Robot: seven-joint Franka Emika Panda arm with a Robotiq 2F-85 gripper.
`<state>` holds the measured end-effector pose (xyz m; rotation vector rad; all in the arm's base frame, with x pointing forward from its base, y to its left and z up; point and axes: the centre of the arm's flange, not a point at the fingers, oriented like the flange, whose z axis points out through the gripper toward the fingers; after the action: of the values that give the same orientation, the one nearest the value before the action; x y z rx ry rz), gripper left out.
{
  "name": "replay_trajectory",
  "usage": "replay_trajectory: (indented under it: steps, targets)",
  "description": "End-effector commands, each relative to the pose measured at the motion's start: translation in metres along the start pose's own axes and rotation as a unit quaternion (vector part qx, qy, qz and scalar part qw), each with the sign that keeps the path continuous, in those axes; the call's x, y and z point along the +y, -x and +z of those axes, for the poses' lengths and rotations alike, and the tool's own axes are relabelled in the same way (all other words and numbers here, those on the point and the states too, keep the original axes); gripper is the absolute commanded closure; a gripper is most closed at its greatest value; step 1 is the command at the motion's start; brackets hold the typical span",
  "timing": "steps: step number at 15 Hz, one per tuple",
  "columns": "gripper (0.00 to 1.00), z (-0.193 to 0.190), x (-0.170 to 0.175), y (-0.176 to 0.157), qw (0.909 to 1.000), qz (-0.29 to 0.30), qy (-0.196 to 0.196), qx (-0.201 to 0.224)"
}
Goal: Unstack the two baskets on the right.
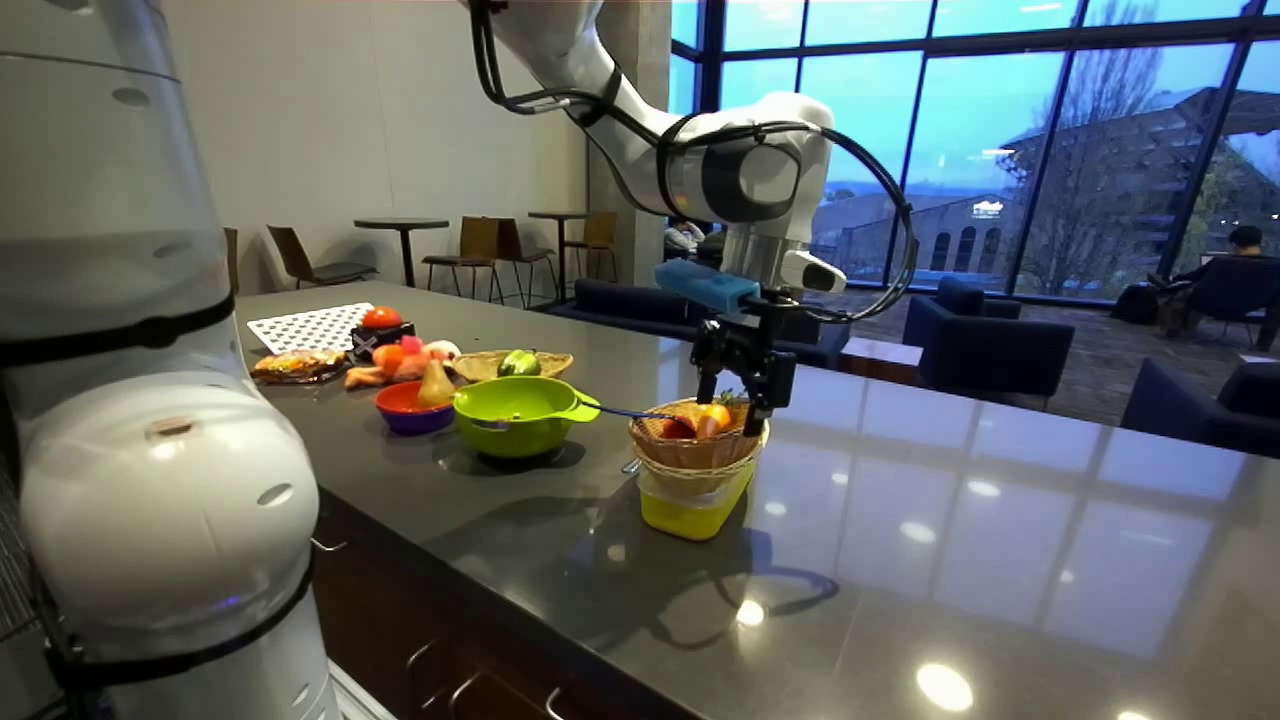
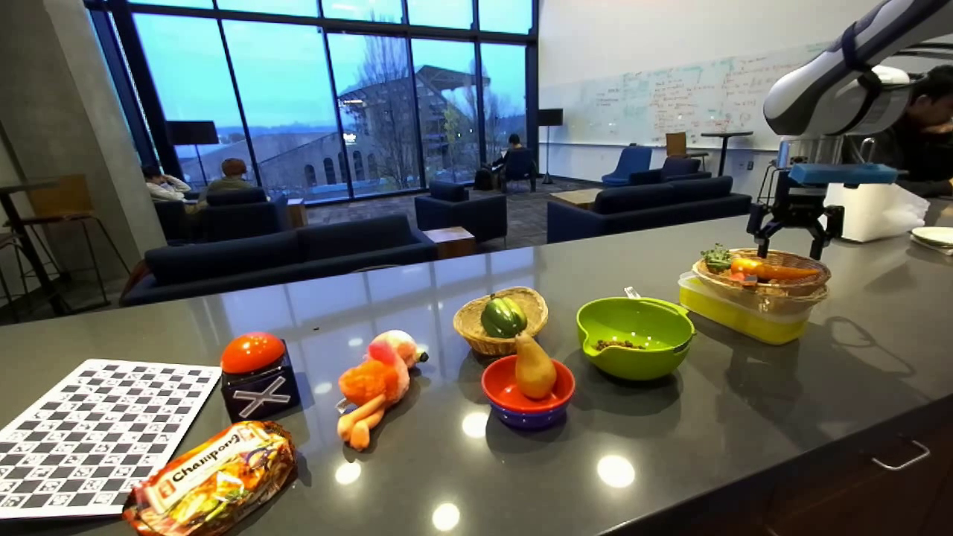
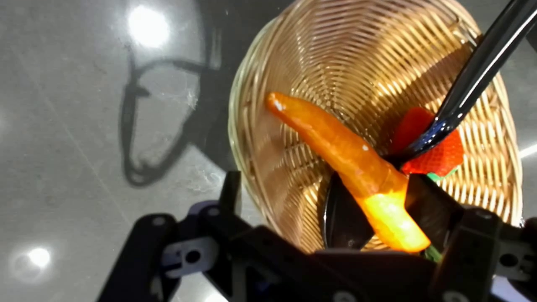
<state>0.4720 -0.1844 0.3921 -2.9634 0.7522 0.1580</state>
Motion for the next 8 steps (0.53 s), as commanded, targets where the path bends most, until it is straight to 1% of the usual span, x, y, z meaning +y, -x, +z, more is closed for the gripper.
replay_trajectory:
  steps: [1, 2, 3, 5, 7, 8]
  targets:
    - [0.00, 0.0016, 0.0047, -0.0081, 1.0000, -0.003, 0.000, 0.001]
    - [0.03, 0.0028, 0.0047, -0.0081, 1.0000, -0.004, -0.001, -0.001]
    - [0.27, 0.0039, 0.0047, -0.0089, 1.0000, -0.005, -0.003, -0.001]
    - [0.30, 0.0055, 0.0042, -0.0089, 1.0000, -0.008, -0.005, -0.001]
    - [0.44, 0.0062, 0.0035, -0.0092, 0.9999, -0.012, -0.004, -0.001]
    - [0.54, 0.0056, 0.0033, -0.0094, 0.9999, -0.014, -0.004, 0.000]
